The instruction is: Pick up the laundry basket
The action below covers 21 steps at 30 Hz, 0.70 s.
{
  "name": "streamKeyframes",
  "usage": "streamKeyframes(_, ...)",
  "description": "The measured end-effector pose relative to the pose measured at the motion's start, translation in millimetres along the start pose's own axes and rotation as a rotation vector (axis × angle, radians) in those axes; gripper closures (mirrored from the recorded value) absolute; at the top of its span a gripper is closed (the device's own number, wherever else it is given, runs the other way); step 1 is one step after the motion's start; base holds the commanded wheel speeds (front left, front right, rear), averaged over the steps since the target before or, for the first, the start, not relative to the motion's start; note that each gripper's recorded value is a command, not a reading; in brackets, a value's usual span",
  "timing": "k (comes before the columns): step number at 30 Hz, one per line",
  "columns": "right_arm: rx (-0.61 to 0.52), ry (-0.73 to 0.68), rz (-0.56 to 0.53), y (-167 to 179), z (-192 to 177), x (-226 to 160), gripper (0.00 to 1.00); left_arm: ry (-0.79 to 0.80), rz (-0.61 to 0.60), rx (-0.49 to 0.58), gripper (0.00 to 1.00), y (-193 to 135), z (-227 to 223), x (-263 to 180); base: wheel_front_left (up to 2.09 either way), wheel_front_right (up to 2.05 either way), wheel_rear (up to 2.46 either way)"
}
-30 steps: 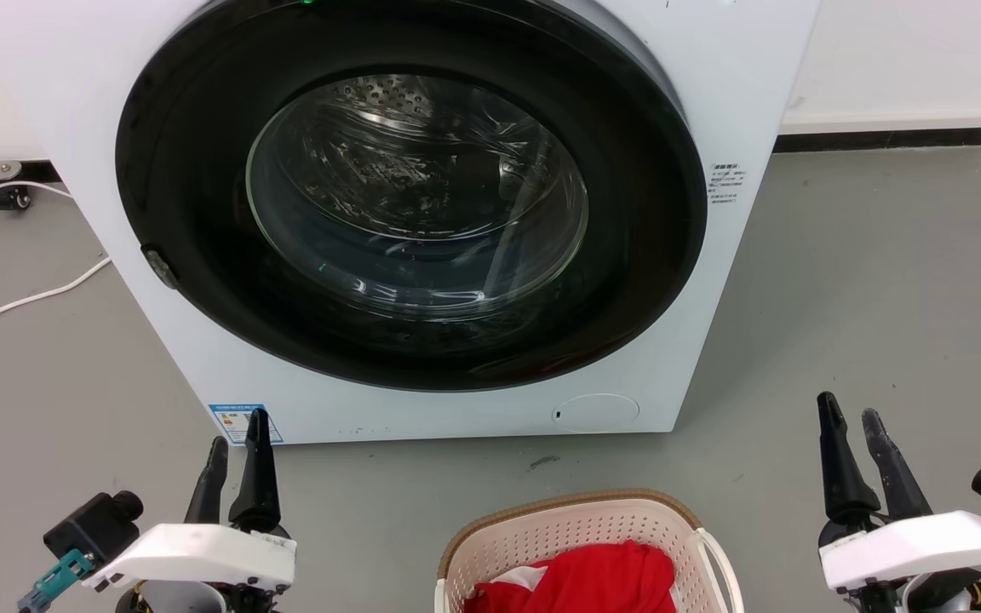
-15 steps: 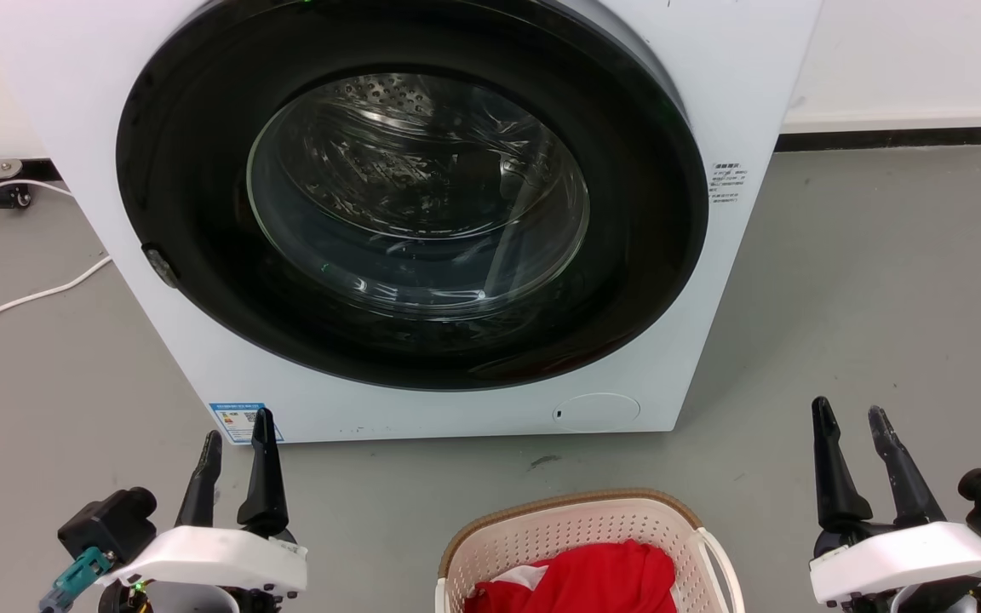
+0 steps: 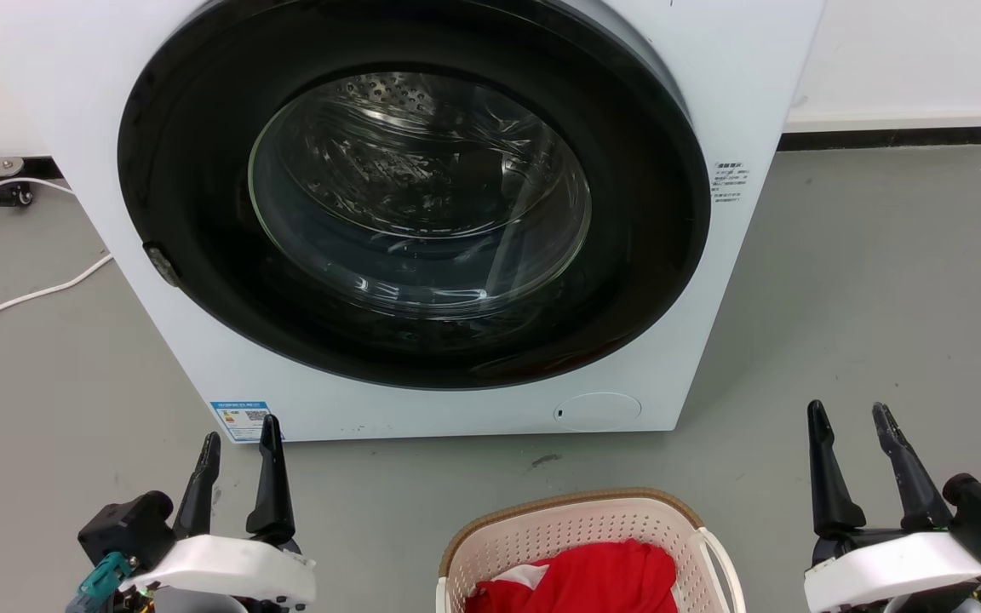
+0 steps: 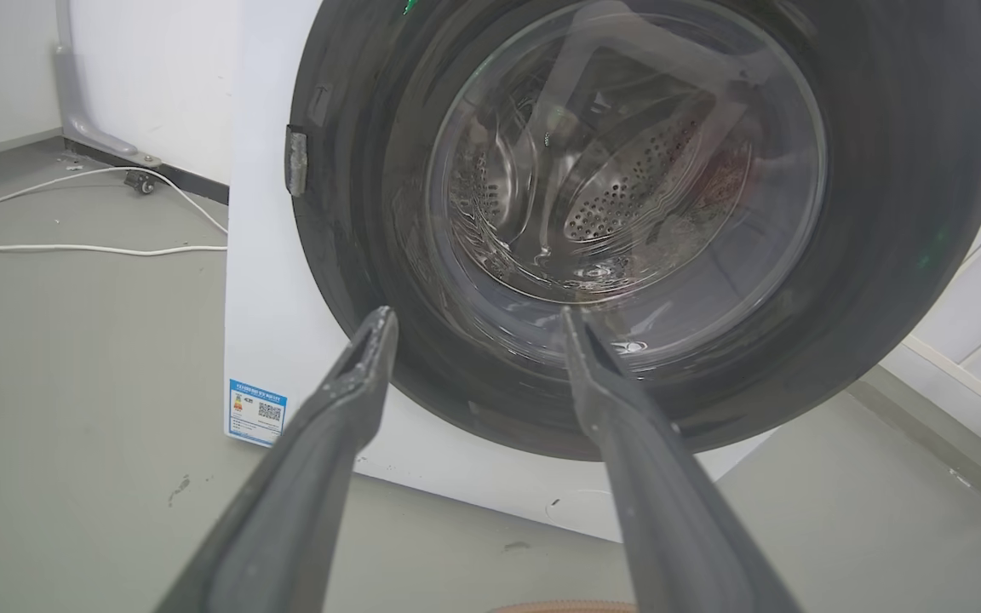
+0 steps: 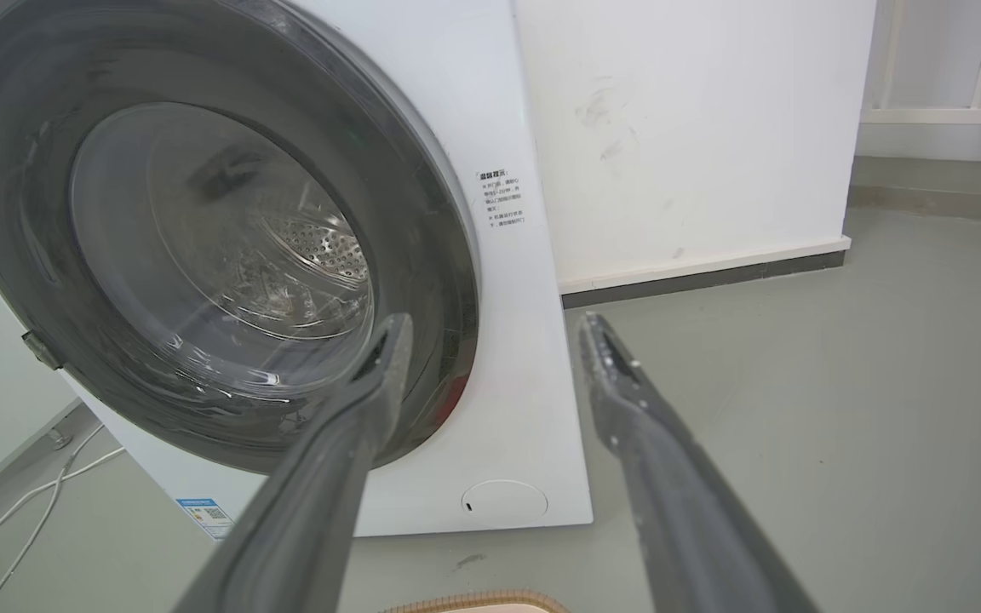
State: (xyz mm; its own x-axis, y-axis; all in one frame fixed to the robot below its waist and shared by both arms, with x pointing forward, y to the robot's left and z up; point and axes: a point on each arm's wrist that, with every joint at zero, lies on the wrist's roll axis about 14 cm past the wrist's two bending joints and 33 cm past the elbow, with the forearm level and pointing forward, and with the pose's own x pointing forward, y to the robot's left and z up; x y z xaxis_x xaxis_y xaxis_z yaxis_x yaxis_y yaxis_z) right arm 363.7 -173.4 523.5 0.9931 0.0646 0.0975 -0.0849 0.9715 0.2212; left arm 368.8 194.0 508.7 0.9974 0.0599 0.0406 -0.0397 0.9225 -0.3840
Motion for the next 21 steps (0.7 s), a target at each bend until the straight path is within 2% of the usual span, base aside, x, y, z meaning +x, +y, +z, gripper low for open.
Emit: streamKeyframes(21,-0.201,-0.024,0.038,5.4,3.6,-3.2,0.0,-0.01,-0.03,0.182,0.0,-3.1,-3.4,-3.7,0.0,0.0,0.0)
